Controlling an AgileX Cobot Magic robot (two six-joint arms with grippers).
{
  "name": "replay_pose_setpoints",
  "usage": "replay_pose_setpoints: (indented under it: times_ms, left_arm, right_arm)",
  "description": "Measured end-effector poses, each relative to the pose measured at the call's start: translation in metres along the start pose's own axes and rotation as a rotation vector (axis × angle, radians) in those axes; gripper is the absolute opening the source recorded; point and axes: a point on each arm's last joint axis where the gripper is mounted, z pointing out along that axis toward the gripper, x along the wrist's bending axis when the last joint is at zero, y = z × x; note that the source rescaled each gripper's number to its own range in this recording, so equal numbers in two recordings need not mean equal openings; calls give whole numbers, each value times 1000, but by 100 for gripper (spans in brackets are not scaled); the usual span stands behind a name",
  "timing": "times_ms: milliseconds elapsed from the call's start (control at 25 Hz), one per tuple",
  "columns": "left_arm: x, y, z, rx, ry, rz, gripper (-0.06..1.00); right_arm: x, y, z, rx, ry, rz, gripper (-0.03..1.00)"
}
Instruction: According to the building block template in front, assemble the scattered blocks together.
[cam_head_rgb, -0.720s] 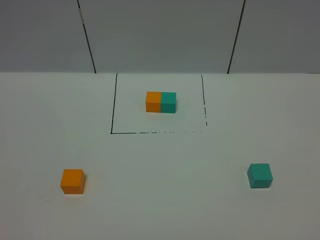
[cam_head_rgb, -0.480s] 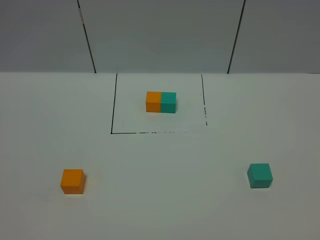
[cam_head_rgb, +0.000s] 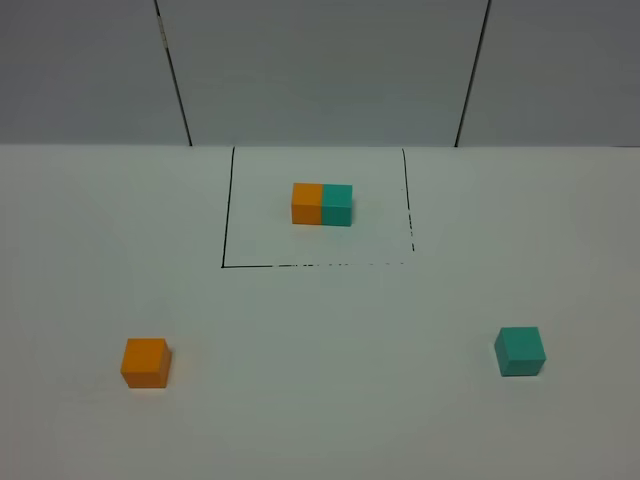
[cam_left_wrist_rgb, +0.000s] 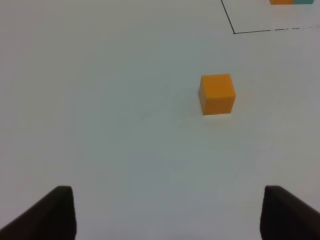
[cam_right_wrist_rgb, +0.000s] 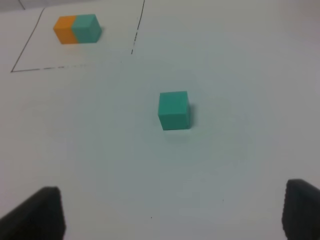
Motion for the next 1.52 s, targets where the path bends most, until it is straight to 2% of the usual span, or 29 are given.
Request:
replay_pose_setpoints:
  times_ms: [280,520,640,840,960,1040,1160,1240,1360,1440,1520]
  left_arm:
    - [0,0,0,0,1,1,59]
    - [6,2,0,1,61,0,59]
    - [7,17,3,19,69,-16,62]
    - [11,64,30,212,70,-100,75]
    - [12,97,58,339,59,-155,77]
    - [11,120,83,425,25,-184,77]
    - [3,149,123,531,-67,-201,77]
    - [-8,162,150,594,-124,-169,77]
    - [-37,174,189,668,-178,-48,77]
    - [-56,178,217,695,-164,22,77]
    - [-71,177,245,720,-117,54,77]
  right_arm:
    - [0,0,0,0,0,0,74]
    - [0,0,0,0,0,0,74]
    - [0,0,0,0,0,0,74]
    - [0,0,0,0,0,0,74]
    - [0,0,0,0,0,0,74]
    - [0,0,0,0,0,0,74]
    - [0,0,0,0,0,0,74]
    - [0,0,0,0,0,0,74]
    - [0,0,0,0,0,0,74]
    - [0,0,0,0,0,0,74]
    - [0,0,0,0,0,0,74]
